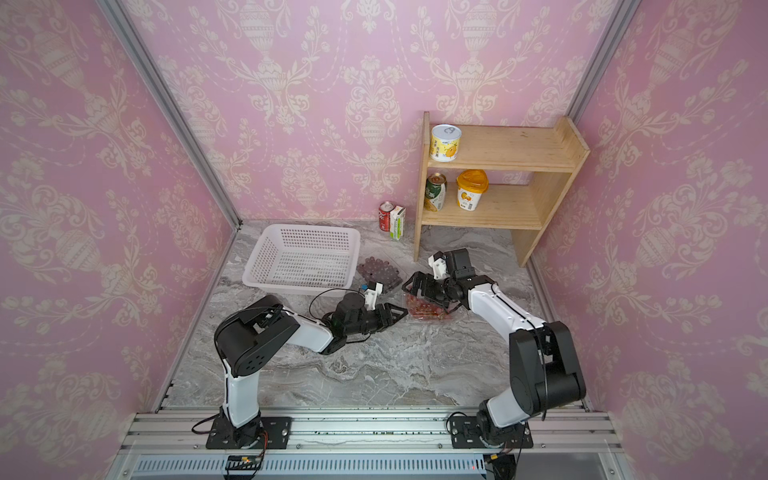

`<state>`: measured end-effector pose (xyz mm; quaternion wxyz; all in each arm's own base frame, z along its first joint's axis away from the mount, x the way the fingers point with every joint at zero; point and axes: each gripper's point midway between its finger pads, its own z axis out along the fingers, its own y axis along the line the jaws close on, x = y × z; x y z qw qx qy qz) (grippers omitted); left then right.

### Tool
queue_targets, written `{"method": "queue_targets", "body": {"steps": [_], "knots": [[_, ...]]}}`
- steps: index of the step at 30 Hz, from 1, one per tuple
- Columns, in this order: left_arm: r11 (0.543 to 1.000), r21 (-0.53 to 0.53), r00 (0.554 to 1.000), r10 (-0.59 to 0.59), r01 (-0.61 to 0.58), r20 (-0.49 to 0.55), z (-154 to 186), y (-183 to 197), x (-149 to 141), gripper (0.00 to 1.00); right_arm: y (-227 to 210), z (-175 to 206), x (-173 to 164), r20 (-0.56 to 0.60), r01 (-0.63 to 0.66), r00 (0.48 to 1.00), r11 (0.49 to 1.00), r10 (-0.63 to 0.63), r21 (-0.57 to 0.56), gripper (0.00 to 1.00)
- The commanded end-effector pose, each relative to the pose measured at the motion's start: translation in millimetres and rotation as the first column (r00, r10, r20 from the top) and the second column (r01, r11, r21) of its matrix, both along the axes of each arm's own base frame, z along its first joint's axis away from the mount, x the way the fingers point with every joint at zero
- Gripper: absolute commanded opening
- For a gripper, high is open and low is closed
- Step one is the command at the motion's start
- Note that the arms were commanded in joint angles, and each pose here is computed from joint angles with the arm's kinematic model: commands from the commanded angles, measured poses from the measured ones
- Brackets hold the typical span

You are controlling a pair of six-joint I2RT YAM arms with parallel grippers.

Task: Pack grapes into containers
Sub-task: Close the packing box at the center of the board.

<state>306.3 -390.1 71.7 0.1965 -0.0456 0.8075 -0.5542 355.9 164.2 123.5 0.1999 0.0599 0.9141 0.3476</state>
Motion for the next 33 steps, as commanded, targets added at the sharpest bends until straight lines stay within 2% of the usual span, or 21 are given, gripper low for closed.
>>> {"method": "queue_targets", "body": {"steps": [1, 9, 12, 17, 22, 23, 25, 31, 33], "knots": [[1.0, -0.001, 1.0, 0.012, -0.012, -0.005, -5, -3, -2, 0.48, 4, 2, 6, 0.01, -0.008, 1.0, 1.0, 0.008, -0.001, 0.97], [1.0, -0.022, 1.0, 0.016, -0.016, 0.005, 1, 1, -10, 0.42, 3, -1, 7, 0.004, -0.003, 1.0, 1.0, 0.003, -0.006, 0.96], [1.0, 0.012, 1.0, 0.013, -0.013, -0.012, -11, 8, -18, 0.41, 3, 0, 7, 0.008, -0.001, 1.0, 1.0, 0.001, -0.004, 0.96], [1.0, -0.014, 1.0, 0.007, -0.007, -0.011, -11, 1, -16, 0.34, 3, -3, 7, 0.004, 0.004, 1.0, 1.0, -0.004, -0.003, 0.96], [1.0, -0.011, 1.0, -0.003, 0.003, 0.002, -8, 1, -17, 0.37, 1, -5, 5, 0.002, 0.005, 1.0, 1.0, -0.005, -0.01, 0.96], [0.999, -0.035, 1.0, -0.004, 0.005, 0.028, 5, -6, -11, 0.37, 1, -5, 5, 0.003, 0.004, 1.0, 1.0, -0.004, -0.01, 0.96], [0.999, -0.041, 0.999, -0.007, 0.008, 0.035, 8, -8, -10, 0.39, 1, -4, 6, 0.005, 0.004, 1.0, 1.0, -0.004, -0.011, 0.96], [0.999, -0.042, 0.999, -0.006, 0.008, 0.048, 10, -10, -11, 0.39, 2, -6, 7, 0.001, 0.003, 1.0, 1.0, -0.003, -0.007, 0.96], [0.998, -0.056, 0.999, -0.003, 0.005, 0.045, 10, -11, -10, 0.36, 2, -6, 7, 0.001, 0.003, 1.0, 1.0, -0.003, -0.006, 0.96]]}}
